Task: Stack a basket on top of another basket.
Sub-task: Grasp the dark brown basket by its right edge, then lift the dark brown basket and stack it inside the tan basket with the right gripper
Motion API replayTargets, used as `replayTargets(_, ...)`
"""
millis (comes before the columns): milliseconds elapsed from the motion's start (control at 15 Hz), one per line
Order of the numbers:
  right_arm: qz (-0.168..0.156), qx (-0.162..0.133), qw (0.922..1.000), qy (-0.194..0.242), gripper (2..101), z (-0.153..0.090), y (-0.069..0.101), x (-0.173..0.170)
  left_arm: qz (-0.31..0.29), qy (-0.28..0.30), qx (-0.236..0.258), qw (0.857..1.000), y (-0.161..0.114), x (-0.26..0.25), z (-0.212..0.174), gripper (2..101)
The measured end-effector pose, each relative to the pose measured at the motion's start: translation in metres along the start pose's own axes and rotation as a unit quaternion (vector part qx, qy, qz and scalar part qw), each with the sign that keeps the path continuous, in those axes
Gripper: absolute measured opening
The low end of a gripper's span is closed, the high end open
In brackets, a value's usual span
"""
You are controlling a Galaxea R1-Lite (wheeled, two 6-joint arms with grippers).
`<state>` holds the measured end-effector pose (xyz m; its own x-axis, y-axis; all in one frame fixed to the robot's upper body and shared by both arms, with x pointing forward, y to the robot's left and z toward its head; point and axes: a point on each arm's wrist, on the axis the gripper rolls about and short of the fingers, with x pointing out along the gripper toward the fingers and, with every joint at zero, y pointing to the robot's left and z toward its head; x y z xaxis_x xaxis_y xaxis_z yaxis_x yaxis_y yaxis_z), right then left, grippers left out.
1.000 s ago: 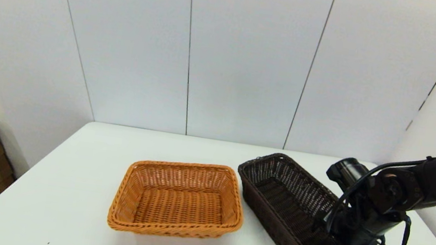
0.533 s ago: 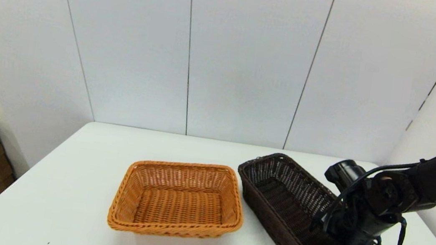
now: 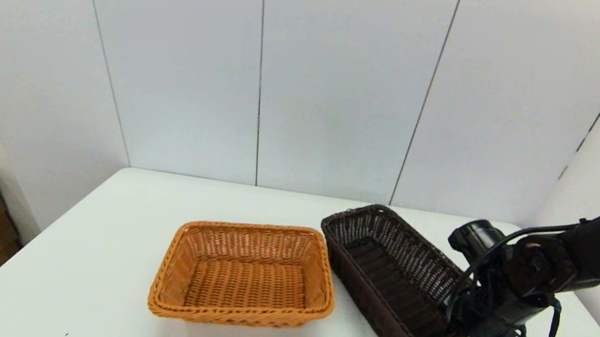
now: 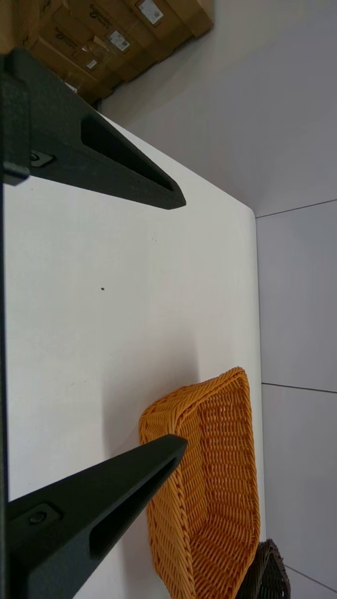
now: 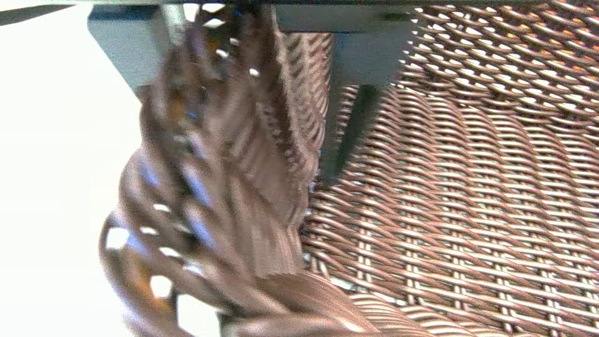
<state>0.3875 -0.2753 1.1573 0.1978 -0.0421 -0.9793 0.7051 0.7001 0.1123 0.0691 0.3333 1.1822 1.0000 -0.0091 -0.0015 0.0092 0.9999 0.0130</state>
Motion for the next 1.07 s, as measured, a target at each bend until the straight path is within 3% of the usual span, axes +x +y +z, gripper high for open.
replayTargets(67, 0.002, 0.002, 1.0000, -0.002, 20.0, 0.001, 0.000, -0.001, 0.000, 0.000, 0.000, 1.000, 0.000, 0.000, 0.000, 97.8)
replayTargets(533, 0.029, 0.027, 0.9991, -0.015, 19.9, 0.014, -0.007, -0.018, 0.000, 0.000, 0.000, 1.000, 0.000, 0.000, 0.000, 97.8)
replayTargets(733, 0.075, 0.052, 0.9957, -0.016, 19.4, 0.028, -0.014, -0.040, 0.000, 0.000, 0.000, 1.000, 0.000, 0.000, 0.000, 97.8)
replayTargets(1067, 0.163, 0.083, 0.9829, -0.025, 19.4, 0.047, -0.029, -0.084, 0.000, 0.000, 0.000, 1.000, 0.000, 0.000, 0.000, 97.8)
